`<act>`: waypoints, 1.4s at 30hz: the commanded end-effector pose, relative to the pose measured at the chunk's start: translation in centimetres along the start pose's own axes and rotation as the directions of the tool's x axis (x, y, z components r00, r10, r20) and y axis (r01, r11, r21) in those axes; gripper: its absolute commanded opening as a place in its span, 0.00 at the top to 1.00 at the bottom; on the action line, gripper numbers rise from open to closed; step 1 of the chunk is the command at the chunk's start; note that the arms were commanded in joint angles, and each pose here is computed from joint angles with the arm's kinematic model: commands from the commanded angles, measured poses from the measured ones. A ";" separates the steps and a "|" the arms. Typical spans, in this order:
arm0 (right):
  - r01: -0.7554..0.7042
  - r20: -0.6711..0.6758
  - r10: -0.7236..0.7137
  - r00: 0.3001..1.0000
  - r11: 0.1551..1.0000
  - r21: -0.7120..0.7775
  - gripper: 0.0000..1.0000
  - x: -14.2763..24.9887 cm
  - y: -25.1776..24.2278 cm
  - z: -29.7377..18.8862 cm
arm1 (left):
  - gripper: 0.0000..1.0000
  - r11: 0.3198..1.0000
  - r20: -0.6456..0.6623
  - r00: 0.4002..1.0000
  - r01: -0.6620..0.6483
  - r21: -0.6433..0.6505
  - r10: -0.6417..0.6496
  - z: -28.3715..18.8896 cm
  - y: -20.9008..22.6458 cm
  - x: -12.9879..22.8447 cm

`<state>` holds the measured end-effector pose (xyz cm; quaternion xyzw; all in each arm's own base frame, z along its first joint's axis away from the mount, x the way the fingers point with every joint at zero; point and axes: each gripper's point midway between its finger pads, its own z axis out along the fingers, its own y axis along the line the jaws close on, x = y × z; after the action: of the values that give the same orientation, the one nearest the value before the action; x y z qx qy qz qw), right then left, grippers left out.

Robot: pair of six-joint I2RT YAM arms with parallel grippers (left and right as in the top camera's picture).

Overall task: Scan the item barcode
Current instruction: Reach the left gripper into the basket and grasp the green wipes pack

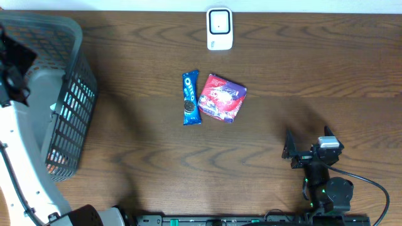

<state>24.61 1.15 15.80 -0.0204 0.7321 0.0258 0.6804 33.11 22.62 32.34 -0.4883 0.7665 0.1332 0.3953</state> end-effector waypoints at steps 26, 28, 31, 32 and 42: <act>0.014 -0.002 -0.014 1.000 1.000 -0.004 0.01 0.1 0.1 0.0 | 0.02 0.987 -0.473 0.873 -0.153 -0.044 0.115 12.1 2.4 10.8; 0.014 -0.002 -0.014 1.000 1.000 -0.004 0.01 0.1 0.1 0.0 | 0.02 0.992 -0.543 0.837 -0.116 -0.053 0.069 13.3 2.2 13.0; 0.014 -0.002 -0.014 1.000 1.000 -0.004 0.01 0.1 0.1 0.0 | 0.02 0.991 -0.610 0.791 -0.113 -0.069 0.047 14.6 2.4 15.3; 0.014 -0.001 -0.014 1.000 1.000 -0.004 0.01 0.1 0.1 0.0 | 0.02 0.991 -0.624 0.780 -0.116 -0.073 0.045 14.9 2.5 15.8; 0.014 -0.002 -0.014 1.000 1.000 -0.004 0.01 0.1 0.1 0.0 | 0.01 0.978 -0.727 0.682 -0.194 -0.082 0.075 17.8 2.3 21.2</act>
<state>24.61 1.15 15.79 -0.0204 0.7323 0.0258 0.6802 34.94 21.97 6.65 -0.4801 0.8759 0.0260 0.0410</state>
